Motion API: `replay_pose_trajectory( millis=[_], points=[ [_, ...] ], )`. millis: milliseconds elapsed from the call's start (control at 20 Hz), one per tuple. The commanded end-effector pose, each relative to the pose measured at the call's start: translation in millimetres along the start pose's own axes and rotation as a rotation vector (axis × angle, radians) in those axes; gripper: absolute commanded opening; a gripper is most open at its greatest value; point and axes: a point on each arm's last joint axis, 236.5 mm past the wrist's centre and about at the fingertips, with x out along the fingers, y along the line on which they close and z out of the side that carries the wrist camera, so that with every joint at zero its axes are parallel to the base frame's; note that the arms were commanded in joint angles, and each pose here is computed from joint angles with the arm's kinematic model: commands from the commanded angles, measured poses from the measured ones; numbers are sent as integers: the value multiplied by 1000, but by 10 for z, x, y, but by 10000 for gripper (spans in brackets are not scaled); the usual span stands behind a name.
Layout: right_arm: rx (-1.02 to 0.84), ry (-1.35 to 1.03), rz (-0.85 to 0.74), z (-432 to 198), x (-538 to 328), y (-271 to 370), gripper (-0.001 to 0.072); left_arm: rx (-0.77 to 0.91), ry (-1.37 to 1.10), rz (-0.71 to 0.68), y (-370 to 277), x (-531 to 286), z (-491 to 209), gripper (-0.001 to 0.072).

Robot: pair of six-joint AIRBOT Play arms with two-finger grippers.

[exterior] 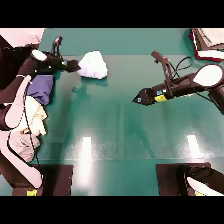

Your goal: Fold the shirts.

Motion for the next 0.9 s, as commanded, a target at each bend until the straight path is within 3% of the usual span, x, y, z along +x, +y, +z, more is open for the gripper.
replay_pose_trajectory(
  millis=[0, 150, 400, 550, 850],
  points=[
    [-90, -83, -71, 290, -246, 21, 13, 225, -32, -133, -769, -613, 452, 24],
    [-188, -200, -136, 649, -625, 152, 13, 511, -114, -257, -1883, -1706, 695, 24],
    [-289, -353, -251, 1041, -1279, 264, 13, 739, -54, -411, -3051, -2790, -59, 25],
    [-277, -408, -279, 1133, -1652, 252, 13, 777, 7, -465, -3322, -2752, -398, 25],
    [-274, -347, -302, 927, -1852, 268, 13, 714, 179, -348, -2970, -1672, -714, 26]
  ],
)
